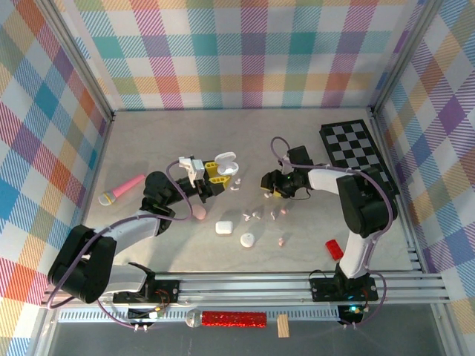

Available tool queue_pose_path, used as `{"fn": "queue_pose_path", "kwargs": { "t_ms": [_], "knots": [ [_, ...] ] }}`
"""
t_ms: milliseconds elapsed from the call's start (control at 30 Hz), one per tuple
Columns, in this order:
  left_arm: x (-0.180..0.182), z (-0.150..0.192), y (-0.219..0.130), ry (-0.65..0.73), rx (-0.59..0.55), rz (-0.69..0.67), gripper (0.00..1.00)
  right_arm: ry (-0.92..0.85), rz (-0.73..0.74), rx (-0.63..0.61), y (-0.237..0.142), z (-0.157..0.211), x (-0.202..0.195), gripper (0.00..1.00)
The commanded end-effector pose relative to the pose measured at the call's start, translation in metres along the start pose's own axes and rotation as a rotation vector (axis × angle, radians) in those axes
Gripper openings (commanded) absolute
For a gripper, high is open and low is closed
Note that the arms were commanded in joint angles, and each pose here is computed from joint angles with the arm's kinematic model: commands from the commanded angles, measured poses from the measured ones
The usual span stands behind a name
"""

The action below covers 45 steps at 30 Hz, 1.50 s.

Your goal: Insert wireless bluetooth earbuds into charging case

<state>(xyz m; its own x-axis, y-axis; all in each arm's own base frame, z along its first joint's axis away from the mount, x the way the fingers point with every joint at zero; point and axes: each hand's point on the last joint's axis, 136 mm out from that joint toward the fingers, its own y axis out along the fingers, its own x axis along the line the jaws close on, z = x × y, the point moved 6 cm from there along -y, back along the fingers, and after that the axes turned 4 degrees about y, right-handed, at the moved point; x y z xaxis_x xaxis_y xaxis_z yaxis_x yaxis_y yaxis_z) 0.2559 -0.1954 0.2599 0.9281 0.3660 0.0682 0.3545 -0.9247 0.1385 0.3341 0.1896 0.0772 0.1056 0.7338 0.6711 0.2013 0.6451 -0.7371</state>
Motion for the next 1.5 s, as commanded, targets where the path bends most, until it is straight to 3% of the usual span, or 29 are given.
{"fn": "queue_pose_path", "kwargs": {
  "t_ms": [0,200,467,833,1467],
  "knots": [
    [0.007,-0.017,0.001,0.055,-0.063,-0.006,0.38,0.007,0.034,0.001,-0.008,0.008,0.000,0.53],
    [0.015,-0.019,-0.004,0.067,-0.073,-0.048,0.38,-0.075,0.143,-0.075,-0.023,-0.002,0.006,0.55],
    [0.048,-0.023,-0.015,0.108,-0.101,-0.171,0.38,-0.290,0.480,-0.184,-0.040,0.005,0.026,0.58],
    [0.086,-0.044,-0.041,0.162,-0.139,-0.284,0.38,-0.584,0.881,-0.191,-0.018,0.022,0.050,0.52],
    [0.083,-0.045,-0.043,0.169,-0.137,-0.270,0.38,-0.665,1.011,-0.045,0.025,0.029,0.036,0.36]
  ]
}}
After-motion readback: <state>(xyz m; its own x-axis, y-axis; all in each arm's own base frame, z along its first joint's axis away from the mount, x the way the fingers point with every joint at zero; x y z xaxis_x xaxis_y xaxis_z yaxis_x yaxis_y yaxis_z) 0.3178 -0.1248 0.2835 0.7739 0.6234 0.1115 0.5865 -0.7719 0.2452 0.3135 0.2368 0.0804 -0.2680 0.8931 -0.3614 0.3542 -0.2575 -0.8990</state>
